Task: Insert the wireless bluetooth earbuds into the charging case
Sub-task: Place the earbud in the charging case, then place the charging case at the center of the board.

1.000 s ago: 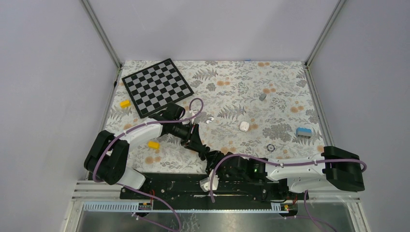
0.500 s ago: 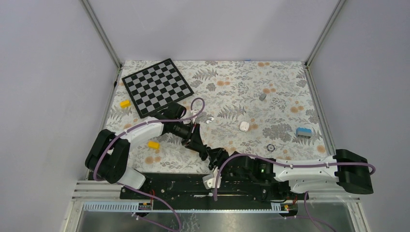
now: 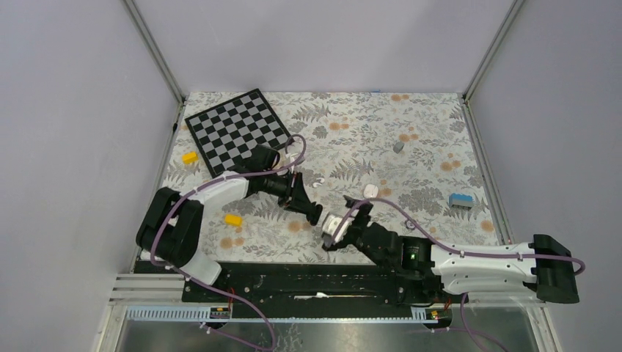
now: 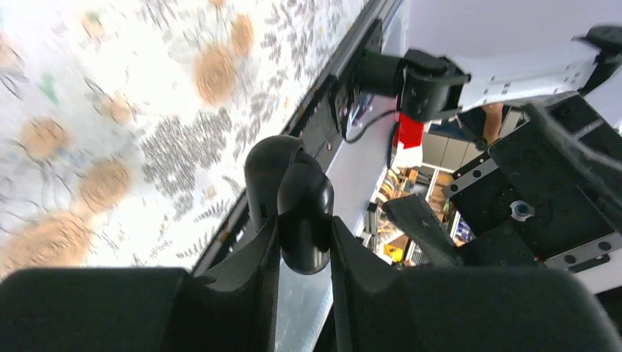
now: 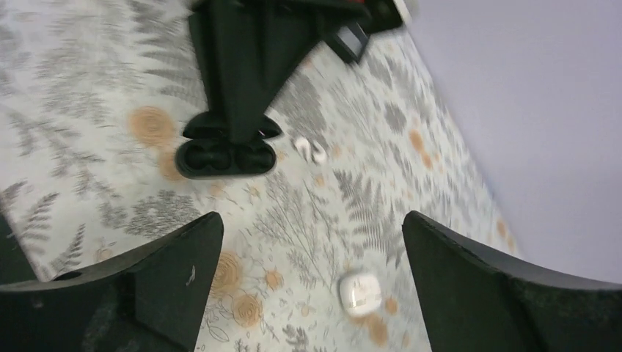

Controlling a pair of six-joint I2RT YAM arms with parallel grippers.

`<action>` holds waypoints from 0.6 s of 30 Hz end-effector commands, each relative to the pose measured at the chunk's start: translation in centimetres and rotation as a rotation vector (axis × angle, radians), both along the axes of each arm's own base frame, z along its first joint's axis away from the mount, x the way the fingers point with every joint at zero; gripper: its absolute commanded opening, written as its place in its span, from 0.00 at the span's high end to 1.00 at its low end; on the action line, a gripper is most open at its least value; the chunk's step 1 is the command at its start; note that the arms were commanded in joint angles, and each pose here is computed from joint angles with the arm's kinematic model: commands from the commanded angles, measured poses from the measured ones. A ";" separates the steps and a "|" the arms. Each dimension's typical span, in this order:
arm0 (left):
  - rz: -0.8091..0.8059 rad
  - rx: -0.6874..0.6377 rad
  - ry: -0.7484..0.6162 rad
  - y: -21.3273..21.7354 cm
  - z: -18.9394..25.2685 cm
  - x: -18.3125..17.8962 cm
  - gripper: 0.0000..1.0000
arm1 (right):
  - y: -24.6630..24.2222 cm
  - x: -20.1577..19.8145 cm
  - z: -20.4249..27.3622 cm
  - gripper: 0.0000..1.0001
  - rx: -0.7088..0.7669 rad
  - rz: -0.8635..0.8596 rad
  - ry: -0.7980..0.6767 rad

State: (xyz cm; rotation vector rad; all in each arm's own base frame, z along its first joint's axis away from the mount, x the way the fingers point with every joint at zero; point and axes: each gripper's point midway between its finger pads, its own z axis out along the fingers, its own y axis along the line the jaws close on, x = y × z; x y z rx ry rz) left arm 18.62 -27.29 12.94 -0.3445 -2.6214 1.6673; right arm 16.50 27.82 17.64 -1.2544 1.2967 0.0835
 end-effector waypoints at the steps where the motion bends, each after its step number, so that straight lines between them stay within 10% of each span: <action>1: 0.102 -0.109 -0.121 -1.6 1.7 6.6 0.92 | -4.0 4.7 2.5 0.00 0.320 -0.417 0.212; 7: 0.166 -0.132 -0.194 -3.9 2.6 14.9 0.92 | -8.0 8.8 4.6 0.00 0.672 -0.611 0.443; 18: 0.312 -0.129 -0.171 -7.4 -1.8 25.4 0.91 | -10.0 9.3 4.2 0.00 0.800 -0.749 0.539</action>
